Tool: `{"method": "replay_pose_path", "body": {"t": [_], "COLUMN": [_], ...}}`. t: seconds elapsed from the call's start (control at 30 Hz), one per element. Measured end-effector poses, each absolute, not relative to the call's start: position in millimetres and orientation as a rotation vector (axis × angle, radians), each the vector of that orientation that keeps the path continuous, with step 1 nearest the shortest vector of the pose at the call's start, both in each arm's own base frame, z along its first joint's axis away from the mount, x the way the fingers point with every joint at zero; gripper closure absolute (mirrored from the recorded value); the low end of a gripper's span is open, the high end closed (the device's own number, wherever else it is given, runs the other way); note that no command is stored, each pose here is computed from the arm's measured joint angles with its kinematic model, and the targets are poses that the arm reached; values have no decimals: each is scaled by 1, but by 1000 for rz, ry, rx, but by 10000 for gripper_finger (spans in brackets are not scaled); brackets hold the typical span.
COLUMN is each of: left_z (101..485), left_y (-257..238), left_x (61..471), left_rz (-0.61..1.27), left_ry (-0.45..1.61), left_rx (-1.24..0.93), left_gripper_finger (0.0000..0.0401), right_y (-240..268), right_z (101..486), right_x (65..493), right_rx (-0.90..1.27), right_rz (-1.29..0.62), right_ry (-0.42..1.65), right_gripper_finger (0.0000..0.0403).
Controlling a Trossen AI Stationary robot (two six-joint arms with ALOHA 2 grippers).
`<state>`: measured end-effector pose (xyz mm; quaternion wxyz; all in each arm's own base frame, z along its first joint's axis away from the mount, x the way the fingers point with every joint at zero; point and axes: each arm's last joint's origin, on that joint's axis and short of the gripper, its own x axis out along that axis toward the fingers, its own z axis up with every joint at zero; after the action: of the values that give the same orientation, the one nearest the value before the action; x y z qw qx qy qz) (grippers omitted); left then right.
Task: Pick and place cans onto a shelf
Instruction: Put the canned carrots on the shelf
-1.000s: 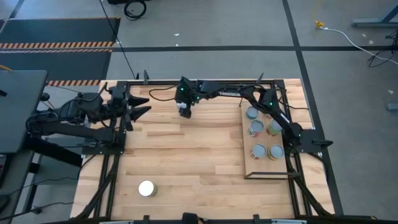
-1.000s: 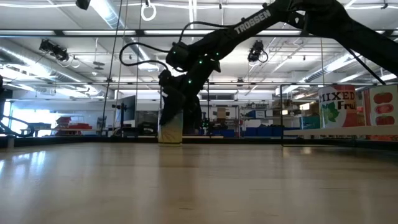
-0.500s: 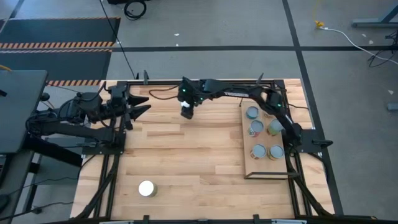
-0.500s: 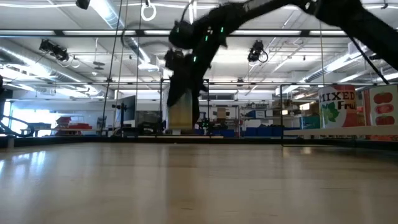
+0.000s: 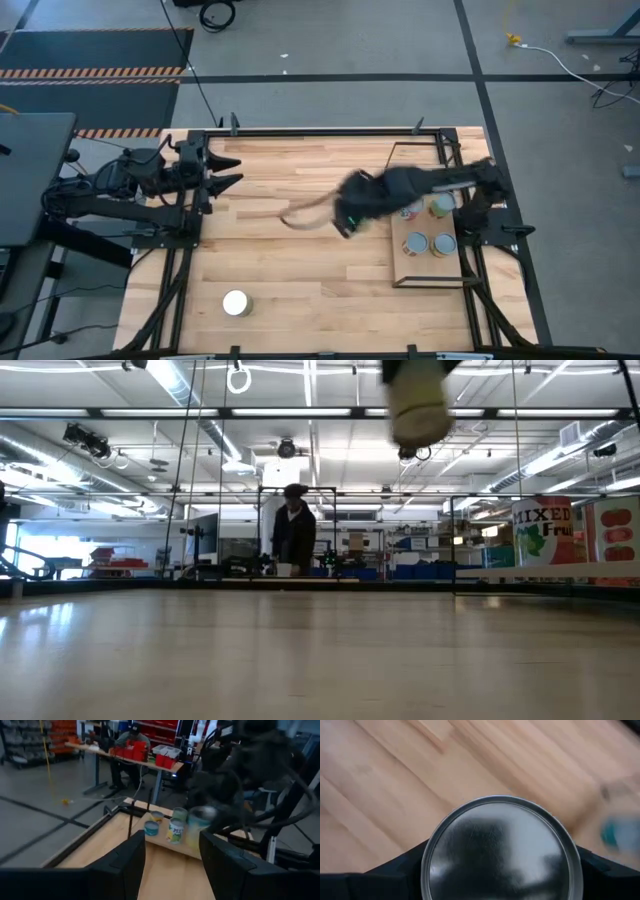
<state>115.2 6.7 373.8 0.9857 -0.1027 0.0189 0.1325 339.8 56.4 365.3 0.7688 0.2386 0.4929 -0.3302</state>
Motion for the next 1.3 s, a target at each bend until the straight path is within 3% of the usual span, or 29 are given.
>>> {"method": "replay_pose_path", "body": {"t": [0.23,0.4,0.8,1.07,1.3], "left_z": [383,388,390,389,383], "left_y": [9,9,8,7,7], "left_x": [114,114,122,135,149], "left_rz": [348,358,299,255,265], "left_ry": [-43,-90,-163,-155,-106], "left_rx": [-77,-88,-379,-446,-440], "left_gripper_finger": [211,211,211,211,211], "right_y": [112,132,137,149,153], "right_z": [358,337,304,275,251], "right_x": [302,279,195,177,175], "right_rx": [752,791,896,1051,1008], "right_rz": [-871,-931,-1154,-1137,-1183], "right_ry": [1071,1155,1060,1063,1066], "right_gripper_finger": [87,87,87,87,87]}}
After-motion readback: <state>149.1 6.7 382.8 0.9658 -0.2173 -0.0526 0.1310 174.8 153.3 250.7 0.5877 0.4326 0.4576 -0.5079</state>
